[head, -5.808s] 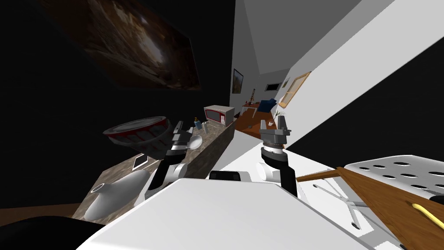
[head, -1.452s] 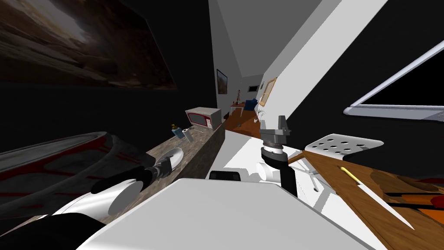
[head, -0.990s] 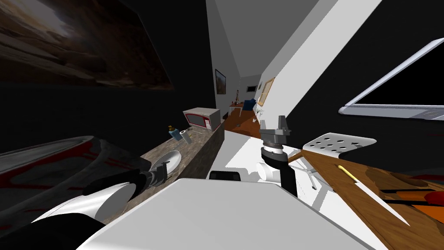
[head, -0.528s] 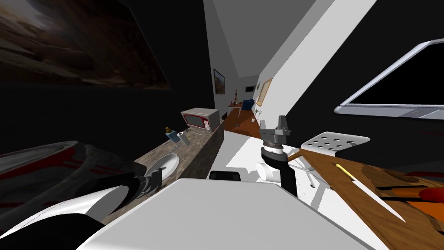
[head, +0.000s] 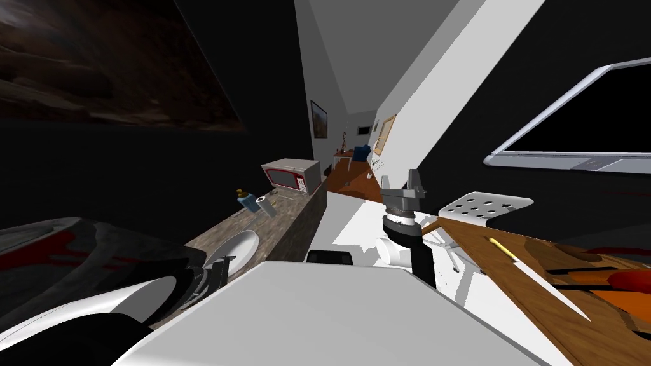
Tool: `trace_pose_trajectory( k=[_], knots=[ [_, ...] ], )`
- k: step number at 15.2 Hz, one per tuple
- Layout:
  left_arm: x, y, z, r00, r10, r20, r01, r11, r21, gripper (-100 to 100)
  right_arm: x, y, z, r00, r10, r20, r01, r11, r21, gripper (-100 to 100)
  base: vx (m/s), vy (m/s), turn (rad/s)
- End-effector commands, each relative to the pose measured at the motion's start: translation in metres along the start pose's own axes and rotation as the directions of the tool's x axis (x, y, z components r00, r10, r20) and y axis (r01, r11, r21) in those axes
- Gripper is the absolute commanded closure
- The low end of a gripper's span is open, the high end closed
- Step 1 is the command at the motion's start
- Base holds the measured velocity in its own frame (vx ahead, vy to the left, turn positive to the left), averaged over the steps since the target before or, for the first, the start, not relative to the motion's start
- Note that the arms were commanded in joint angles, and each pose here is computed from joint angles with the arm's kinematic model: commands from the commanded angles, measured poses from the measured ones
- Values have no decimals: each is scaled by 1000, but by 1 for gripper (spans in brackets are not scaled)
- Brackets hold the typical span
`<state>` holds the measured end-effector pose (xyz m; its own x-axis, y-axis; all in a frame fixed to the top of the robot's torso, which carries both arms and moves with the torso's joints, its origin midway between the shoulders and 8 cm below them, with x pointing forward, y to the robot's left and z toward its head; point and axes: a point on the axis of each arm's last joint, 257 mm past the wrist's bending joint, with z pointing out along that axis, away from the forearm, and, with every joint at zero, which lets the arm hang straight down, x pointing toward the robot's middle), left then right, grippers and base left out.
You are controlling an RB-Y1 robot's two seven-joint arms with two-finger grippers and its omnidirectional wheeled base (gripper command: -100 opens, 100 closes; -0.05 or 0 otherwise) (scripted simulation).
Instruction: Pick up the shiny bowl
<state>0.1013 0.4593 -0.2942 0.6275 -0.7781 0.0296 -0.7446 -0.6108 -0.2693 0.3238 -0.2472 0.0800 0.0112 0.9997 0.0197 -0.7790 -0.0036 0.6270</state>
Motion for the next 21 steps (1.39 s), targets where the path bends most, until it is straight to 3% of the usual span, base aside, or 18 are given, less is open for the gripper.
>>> trace_pose_trajectory(
  k=[1, 10, 15, 17, 18, 21],
  knots=[
    [-7, 10, -2, 1000, -9, 17, 9, 999, -38, -100, 0, 0, 0, 1000, 0, 0, 0, 1000, 0, 0, 60, 27, -55],
    [-31, 41, -18, 996, -38, 78, 51, 985, -166, -100, 0, 0, 0, 1000, 0, 0, 0, 1000, 0, 0, 43, 25, -43],
    [-37, 35, 4, 996, -49, 73, 59, 987, -150, -100, 0, 0, 0, 1000, 0, 0, 0, 1000, 0, 0, -9, -13, -35],
    [-37, 35, 3, 996, -49, 73, 59, 987, -152, -100, 0, 0, 0, 1000, 0, 0, 0, 1000, 0, 0, -26, -29, -21],
    [-37, 35, 4, 996, -48, 73, 59, 987, -151, 100, 0, 0, 0, 1000, 0, 0, 0, 1000, 0, 0, -7, -7, 1],
    [-37, 35, 4, 996, -49, 73, 59, 987, -151, 100, 0, 0, 0, 1000, 0, 0, 0, 1000, 0, 0, 0, 0, 0]
  ],
)
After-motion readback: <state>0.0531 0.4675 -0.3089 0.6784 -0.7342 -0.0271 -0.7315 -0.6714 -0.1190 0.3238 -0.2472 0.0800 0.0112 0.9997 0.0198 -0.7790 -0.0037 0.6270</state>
